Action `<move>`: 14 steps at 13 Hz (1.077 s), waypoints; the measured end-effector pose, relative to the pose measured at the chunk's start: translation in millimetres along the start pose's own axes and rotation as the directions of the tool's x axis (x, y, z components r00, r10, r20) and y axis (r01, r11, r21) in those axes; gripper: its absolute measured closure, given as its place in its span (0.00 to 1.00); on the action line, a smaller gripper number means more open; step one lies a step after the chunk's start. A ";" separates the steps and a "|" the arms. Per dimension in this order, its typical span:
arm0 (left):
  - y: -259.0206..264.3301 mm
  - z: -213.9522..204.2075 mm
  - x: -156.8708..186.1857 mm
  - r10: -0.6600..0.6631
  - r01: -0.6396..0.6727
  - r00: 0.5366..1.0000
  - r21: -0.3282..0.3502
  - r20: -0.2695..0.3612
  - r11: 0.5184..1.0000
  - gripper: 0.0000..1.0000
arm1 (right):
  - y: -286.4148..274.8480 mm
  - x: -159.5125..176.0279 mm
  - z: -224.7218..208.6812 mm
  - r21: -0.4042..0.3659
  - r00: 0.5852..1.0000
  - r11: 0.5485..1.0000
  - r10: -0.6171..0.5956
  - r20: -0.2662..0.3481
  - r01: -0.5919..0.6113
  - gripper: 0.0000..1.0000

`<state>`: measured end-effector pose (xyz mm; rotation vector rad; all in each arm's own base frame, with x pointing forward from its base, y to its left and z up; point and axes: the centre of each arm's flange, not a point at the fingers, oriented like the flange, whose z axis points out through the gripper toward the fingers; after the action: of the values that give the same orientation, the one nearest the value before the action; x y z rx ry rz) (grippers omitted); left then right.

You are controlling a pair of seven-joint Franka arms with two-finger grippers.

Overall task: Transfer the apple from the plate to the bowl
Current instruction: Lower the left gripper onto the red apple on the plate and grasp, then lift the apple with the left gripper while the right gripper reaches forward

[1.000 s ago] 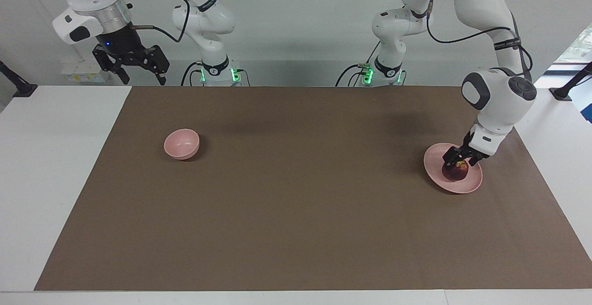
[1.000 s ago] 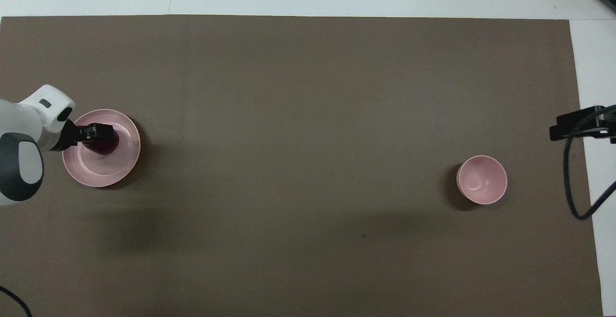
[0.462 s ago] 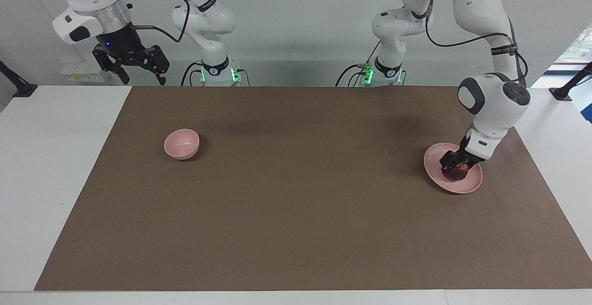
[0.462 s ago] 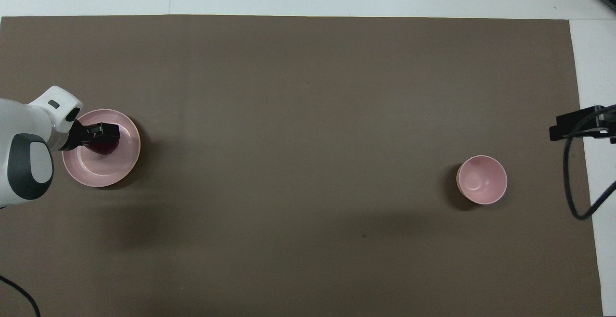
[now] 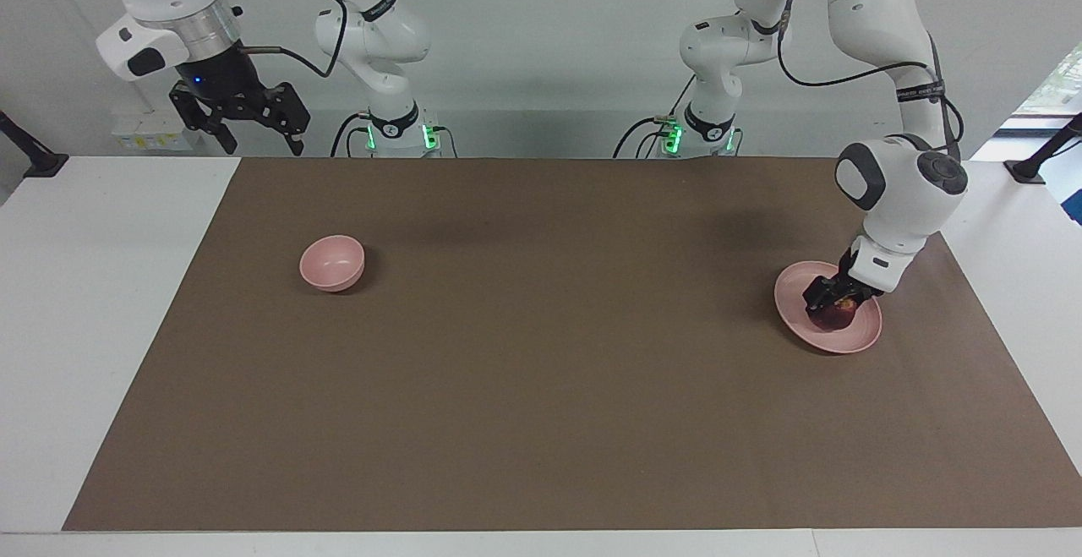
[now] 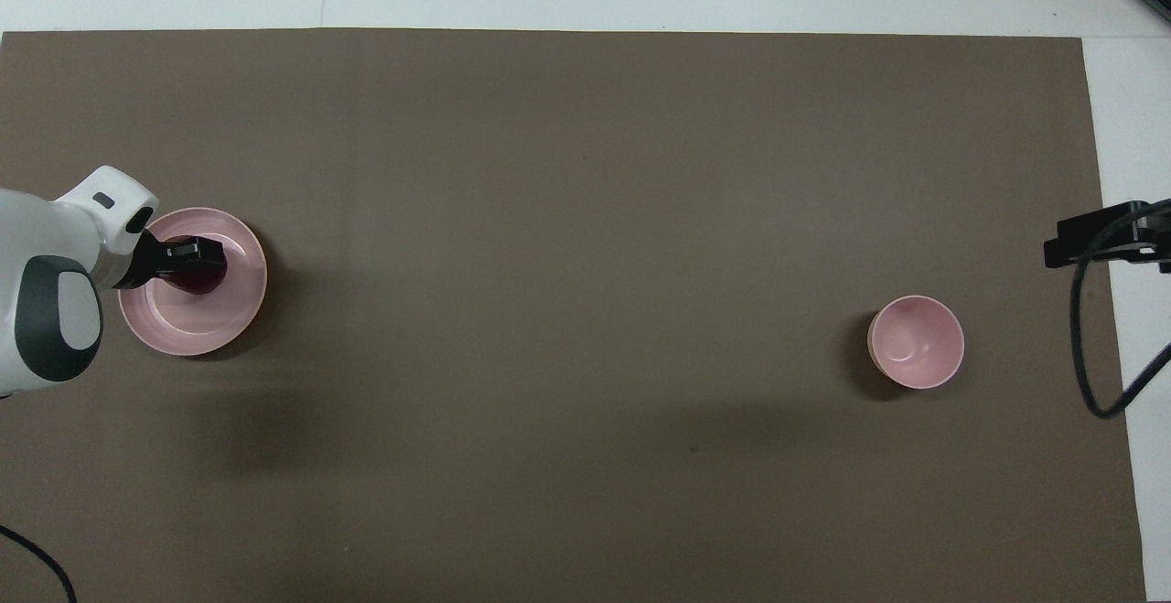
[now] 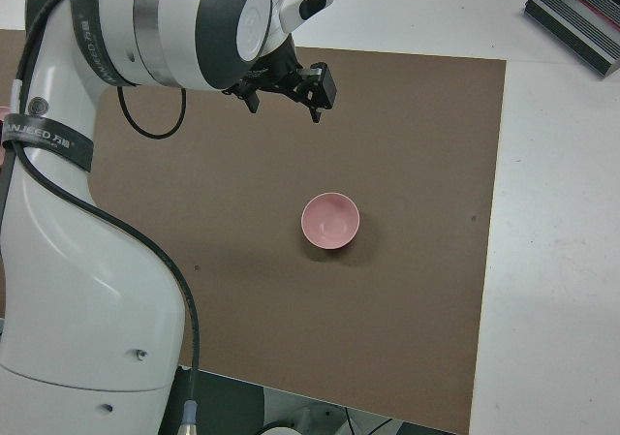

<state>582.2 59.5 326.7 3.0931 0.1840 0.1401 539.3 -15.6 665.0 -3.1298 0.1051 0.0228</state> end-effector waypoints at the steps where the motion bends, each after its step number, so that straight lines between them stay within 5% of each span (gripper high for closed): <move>1: 0.1 -0.1 0.1 0.000 0.000 1.000 0.000 0.000 1.000 0.25 | 0.0 0.0 0.0 0.000 1.000 1.000 0.000 0.000 0.000 0.00; 3: 3.9 -1.1 0.9 0.008 -0.008 1.000 -0.001 -0.003 1.000 0.32 | 0.1 0.0 0.0 0.000 1.000 1.000 0.000 0.000 0.000 0.00; 10: 9.4 -3.5 2.7 0.017 -0.017 1.000 -0.003 -0.009 1.000 0.32 | 0.1 -1.8 2.4 -0.001 1.000 1.000 0.000 0.017 0.000 0.00; 14: 15.1 -50.2 20.1 0.017 -0.016 0.999 -0.019 0.037 1.000 0.32 | 0.0 -3.9 3.7 -0.002 1.000 1.000 0.000 0.022 0.000 0.00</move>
<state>599.2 48.7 379.1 3.0765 0.1545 0.0849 535.4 -15.3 661.4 -3.1304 0.1052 0.0572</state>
